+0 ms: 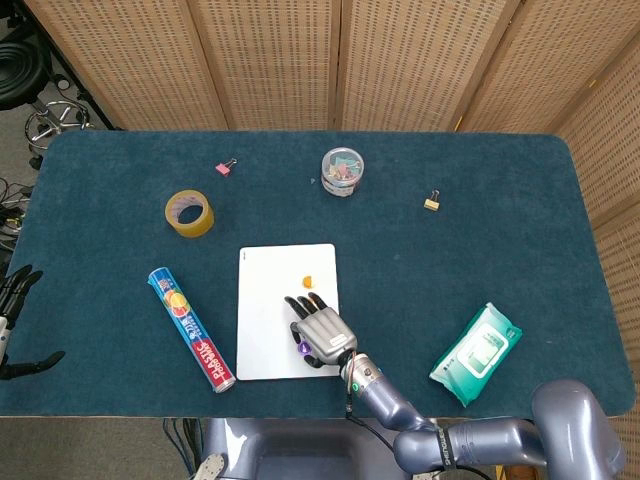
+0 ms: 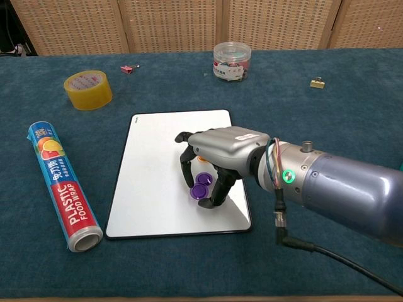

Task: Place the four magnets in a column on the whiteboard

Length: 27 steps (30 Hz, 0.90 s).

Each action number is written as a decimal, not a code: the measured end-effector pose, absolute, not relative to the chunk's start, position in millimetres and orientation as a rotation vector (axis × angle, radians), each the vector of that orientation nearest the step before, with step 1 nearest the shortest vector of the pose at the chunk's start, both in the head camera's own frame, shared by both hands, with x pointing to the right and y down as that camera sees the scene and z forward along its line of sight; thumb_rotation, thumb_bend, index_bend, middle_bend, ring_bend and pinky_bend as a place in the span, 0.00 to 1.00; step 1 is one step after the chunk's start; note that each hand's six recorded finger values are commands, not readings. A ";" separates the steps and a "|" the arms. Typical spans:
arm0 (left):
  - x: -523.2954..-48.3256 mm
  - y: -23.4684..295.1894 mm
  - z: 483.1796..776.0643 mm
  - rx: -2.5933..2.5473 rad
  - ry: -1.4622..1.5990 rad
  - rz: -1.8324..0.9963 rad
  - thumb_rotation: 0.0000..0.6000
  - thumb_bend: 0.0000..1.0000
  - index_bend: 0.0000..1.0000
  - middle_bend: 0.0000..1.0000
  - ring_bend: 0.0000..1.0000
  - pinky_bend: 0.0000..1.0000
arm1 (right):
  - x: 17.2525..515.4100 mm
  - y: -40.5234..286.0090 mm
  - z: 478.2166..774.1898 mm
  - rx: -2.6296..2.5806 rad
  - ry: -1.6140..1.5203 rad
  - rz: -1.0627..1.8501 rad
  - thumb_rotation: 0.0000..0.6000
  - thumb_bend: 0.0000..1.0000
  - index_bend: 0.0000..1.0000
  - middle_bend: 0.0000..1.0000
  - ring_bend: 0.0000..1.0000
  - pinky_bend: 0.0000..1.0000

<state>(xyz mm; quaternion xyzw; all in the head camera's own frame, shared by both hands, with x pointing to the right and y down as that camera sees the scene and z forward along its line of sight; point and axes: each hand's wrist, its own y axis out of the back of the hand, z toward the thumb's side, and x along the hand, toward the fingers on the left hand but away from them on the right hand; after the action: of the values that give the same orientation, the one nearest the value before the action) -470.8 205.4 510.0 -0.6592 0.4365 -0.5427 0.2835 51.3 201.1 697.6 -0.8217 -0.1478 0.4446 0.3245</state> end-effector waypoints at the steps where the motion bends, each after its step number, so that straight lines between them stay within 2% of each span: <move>1: -471.0 205.6 509.8 -1.764 1.169 -1.452 1.00 0.00 0.00 0.00 0.00 0.00 | 51.0 201.8 698.4 -2.153 -0.385 1.168 1.00 0.33 0.57 0.00 0.00 0.00; 27: -470.5 206.0 510.6 -1.763 1.162 -1.456 1.00 0.00 0.00 0.00 0.00 0.00 | 64.4 209.2 708.1 -2.174 -0.373 1.216 1.00 0.33 0.57 0.00 0.00 0.00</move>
<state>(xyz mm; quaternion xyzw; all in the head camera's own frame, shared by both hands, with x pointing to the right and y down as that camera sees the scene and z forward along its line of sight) -470.5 206.0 510.6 -0.6590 0.4343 -0.5443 0.2842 64.4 209.2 708.1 -0.8217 -0.1408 0.4596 0.3062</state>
